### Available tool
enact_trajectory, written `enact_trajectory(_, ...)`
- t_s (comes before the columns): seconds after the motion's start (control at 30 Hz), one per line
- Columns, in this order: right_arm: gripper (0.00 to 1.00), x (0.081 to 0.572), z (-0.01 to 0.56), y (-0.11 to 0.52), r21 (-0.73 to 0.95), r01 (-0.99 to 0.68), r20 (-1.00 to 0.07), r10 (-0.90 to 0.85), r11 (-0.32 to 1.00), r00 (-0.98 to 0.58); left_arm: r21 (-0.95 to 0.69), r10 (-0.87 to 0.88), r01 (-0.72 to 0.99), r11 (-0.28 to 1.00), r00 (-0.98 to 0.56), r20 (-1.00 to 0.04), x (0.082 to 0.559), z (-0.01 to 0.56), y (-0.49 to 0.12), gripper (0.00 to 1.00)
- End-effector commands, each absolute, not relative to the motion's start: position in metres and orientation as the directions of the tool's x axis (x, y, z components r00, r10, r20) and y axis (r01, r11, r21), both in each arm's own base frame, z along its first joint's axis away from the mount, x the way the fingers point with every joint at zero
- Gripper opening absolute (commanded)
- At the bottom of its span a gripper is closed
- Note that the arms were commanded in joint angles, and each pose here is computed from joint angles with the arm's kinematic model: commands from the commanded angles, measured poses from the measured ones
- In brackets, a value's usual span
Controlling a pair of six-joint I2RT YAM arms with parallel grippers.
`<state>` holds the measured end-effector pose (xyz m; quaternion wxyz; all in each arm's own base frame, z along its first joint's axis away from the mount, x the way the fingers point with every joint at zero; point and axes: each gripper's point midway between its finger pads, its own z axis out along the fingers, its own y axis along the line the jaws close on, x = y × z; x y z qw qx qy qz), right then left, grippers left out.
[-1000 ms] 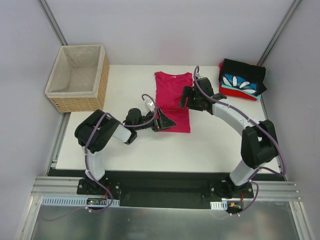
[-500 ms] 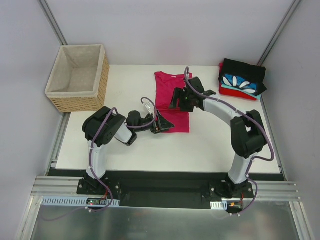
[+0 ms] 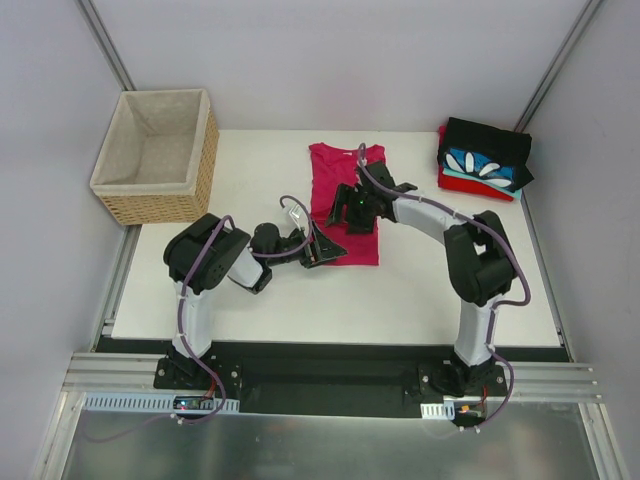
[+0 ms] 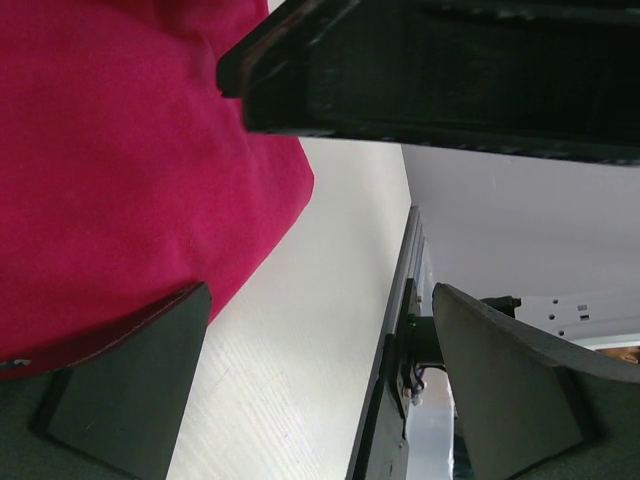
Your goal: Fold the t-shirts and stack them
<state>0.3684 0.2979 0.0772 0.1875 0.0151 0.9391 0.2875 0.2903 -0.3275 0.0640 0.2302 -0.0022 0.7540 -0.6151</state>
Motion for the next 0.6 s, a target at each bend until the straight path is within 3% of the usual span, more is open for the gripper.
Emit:
enact_trajectory(0.0,0.73,0.376,0.082,0.311,0.588,-0.072,-0.33,0.158,0.805,-0.931,-0.907,-0.281,0.345,0.241,-0.87,-0.406,0.287,0.067,-0.321,0.94)
enact_trajectory(0.57,0.73,0.455,0.074,0.322,0.566,-0.094,-0.431,0.196,0.819,-0.881,-0.914,-0.263,0.322,0.247,-0.885,-0.383,0.278,0.06,-0.319,0.94)
